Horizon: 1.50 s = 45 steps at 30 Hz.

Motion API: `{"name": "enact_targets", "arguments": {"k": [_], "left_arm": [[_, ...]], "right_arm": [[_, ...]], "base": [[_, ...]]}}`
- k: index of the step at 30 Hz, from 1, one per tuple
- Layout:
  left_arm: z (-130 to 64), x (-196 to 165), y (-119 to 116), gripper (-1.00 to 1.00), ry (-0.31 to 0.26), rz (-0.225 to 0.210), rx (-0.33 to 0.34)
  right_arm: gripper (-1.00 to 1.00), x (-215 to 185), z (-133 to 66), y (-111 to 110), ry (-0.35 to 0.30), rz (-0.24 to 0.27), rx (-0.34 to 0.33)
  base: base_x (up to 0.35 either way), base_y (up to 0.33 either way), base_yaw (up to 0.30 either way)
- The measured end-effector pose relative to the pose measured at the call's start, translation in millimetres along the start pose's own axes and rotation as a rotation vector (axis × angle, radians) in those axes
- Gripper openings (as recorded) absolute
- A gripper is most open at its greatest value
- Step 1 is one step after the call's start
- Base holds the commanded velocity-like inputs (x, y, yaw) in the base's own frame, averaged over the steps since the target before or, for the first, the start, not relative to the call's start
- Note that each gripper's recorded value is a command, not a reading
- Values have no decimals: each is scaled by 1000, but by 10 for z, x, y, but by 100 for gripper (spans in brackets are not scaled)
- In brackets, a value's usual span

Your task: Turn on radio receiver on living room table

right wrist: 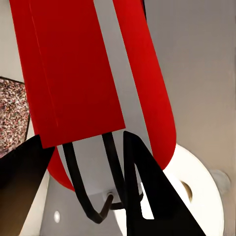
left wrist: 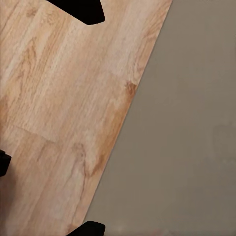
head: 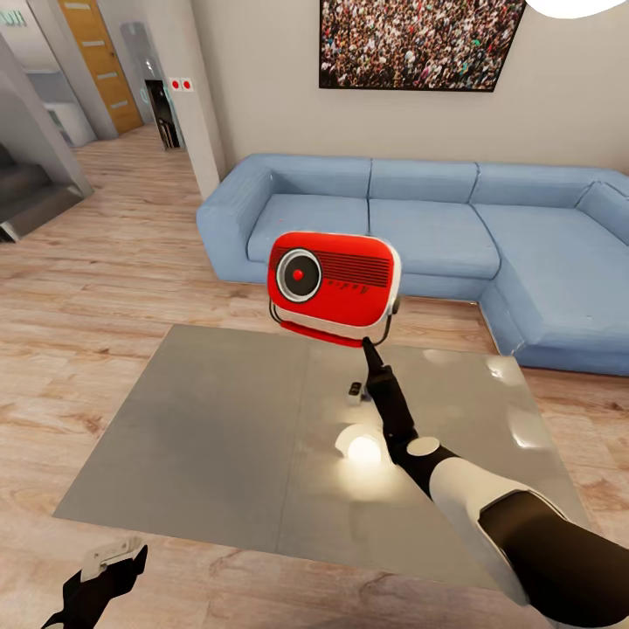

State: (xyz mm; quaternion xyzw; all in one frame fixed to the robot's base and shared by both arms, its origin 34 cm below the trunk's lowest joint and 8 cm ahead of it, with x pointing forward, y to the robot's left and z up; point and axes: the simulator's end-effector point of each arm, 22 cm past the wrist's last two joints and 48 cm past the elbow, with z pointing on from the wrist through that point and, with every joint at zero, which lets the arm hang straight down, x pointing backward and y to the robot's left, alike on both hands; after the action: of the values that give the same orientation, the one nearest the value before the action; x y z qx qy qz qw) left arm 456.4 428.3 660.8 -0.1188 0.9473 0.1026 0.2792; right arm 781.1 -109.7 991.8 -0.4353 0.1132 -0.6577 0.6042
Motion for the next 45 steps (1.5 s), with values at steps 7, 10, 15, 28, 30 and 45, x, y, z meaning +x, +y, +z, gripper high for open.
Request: {"name": "enact_targets", "arguments": {"k": [7,10,15,28,30,45], "left_arm": [[0,2,-5,100,1,0,2],[-2,-5,-21,100,1,-2,5],[-7,-48,-69,-100,-8,-5,14],[-339,-1157,-849,-100,-149,45,177],[-489,-1415,-994,-100,-174,55,209],[-555,-2298,-2838,-100,-209,-76,500]], "right_arm": [[-100,-135,-207,20,-34,11,-28],[-100,-184,-262,16,-48,9,-32],[-100,-199,-299,19,-50,-7,-38],[-100,-107,-368,81,-58,-30,-48],[-100,-99,-369,85,-56,-31,-49],[-100,-111,-368,80,-59,-29,-47]], "base": [[0,0,0],[0,0,0],[0,0,0],[0,0,0],[0,0,0],[0,0,0]]}}
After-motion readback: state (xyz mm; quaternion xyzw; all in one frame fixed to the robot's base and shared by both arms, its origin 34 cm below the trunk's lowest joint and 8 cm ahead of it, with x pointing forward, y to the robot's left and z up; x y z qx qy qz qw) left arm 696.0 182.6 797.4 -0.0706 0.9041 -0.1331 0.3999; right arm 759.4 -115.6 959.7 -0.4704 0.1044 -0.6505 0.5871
